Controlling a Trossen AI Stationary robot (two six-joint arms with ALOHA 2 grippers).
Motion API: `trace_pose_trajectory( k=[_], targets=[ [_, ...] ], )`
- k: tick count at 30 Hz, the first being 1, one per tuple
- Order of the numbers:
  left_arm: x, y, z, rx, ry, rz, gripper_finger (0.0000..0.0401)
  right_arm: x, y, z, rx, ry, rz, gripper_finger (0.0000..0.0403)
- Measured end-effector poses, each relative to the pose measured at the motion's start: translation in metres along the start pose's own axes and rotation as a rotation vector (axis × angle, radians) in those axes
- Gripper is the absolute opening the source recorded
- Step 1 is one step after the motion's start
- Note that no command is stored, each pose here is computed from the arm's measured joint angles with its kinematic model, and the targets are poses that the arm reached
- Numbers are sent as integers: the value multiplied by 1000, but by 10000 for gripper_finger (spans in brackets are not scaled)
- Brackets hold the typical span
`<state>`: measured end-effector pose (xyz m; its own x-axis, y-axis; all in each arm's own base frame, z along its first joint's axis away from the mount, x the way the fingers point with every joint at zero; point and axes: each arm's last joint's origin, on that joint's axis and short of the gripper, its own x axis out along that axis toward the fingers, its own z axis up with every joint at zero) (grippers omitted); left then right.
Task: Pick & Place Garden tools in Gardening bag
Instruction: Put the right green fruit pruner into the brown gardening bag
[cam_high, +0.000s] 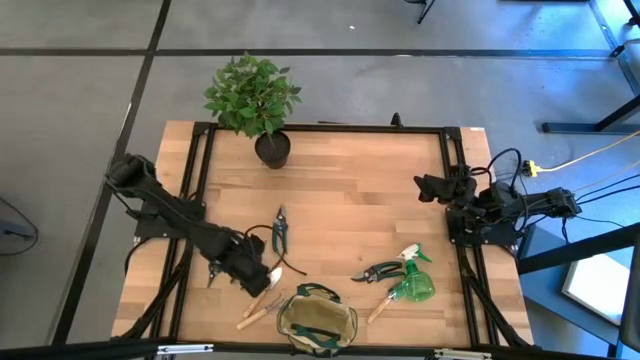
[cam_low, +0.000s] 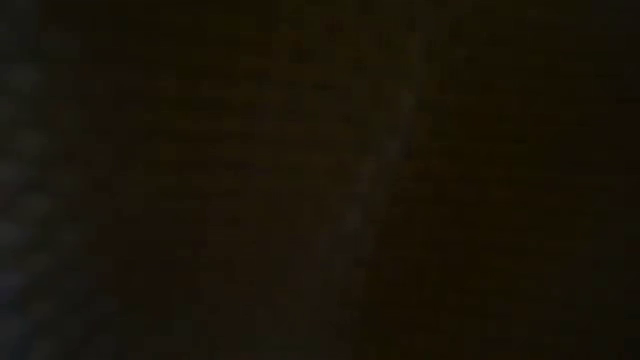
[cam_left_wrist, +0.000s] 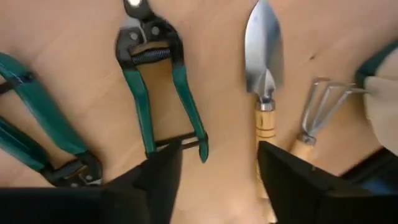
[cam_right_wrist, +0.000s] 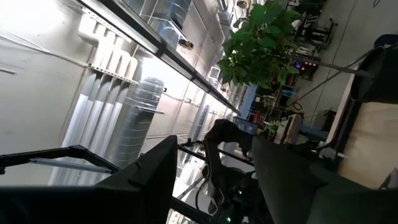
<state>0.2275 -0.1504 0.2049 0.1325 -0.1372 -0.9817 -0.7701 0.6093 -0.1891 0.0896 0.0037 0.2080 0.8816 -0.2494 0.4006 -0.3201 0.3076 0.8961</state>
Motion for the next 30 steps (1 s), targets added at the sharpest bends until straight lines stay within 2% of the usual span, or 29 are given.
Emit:
trace_pose_trajectory(
  k=[6, 11, 14, 20, 26, 30],
  targets=[
    [11, -21, 9, 27, -57, 67, 288, 0, -1, -1, -2, 16, -3, 209],
    [5, -34, 12, 63, -130, 175, 321, 0, -7, -3, 28, 40, -61, 209],
    [0, -34, 13, 52, -169, 255, 329, 0, -9, -4, 41, 48, -80, 209],
    [1, -35, 9, 8, -112, 243, 334, 0, -9, -4, 43, 48, -80, 209],
    [3, -31, 4, 9, -128, 278, 334, 0, -9, -4, 43, 48, -80, 209],
    [18, -20, 0, -79, -109, 306, 334, 0, -9, -4, 43, 48, -80, 209]
  ],
)
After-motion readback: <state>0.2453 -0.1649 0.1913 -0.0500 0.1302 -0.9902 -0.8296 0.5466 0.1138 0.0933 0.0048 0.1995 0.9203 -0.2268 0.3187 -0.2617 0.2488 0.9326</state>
